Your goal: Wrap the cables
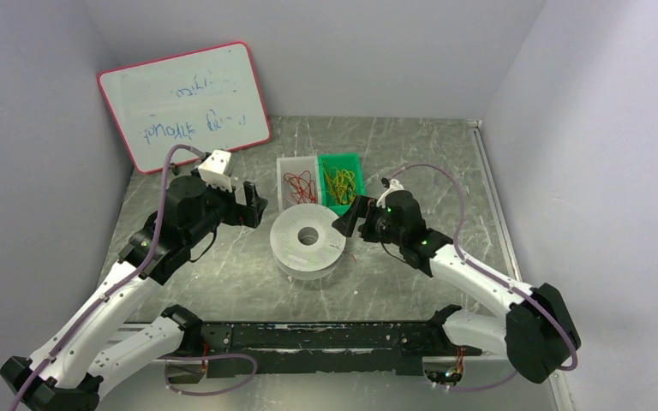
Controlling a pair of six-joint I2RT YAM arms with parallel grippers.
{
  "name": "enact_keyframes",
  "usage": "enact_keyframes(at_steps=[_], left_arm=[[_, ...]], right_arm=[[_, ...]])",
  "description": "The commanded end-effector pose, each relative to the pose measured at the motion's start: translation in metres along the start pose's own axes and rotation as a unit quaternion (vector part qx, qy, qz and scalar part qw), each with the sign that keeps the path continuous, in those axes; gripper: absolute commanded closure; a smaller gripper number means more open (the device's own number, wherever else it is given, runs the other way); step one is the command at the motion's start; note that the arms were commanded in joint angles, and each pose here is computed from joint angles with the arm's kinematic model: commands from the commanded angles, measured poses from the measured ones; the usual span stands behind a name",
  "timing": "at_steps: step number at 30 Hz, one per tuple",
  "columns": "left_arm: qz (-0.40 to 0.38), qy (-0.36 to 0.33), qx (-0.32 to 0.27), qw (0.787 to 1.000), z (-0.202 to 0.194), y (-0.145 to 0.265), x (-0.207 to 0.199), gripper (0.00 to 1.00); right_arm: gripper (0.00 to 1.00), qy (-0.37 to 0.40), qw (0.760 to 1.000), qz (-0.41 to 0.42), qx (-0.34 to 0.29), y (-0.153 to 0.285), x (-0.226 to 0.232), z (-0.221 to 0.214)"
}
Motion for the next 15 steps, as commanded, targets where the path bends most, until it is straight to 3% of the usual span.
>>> enact_keyframes(at_steps=[1, 15], left_arm=[[0.0, -0.004, -0.018, 1.0, 0.007, 0.003, 0.002, 0.01], [0.001, -0.005, -0.029, 1.0, 0.011, 0.008, 0.002, 0.01]], right_arm=[[0.04, -0.081, 0.996, 0.02, 0.016, -0.013, 0.003, -0.013], [0.19, -0.228, 0.969, 0.077, 0.061, -0.032, 0.003, -0.057]])
Point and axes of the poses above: each gripper's point midway between its finger pads, its own y axis back along the fingers, its own x axis along the line the jaws close on, z = x × y, the point moved 2 cm from there along y, back along the fingers, and after that the axes turned 10 degrees about -y, right-handed, at the moved point
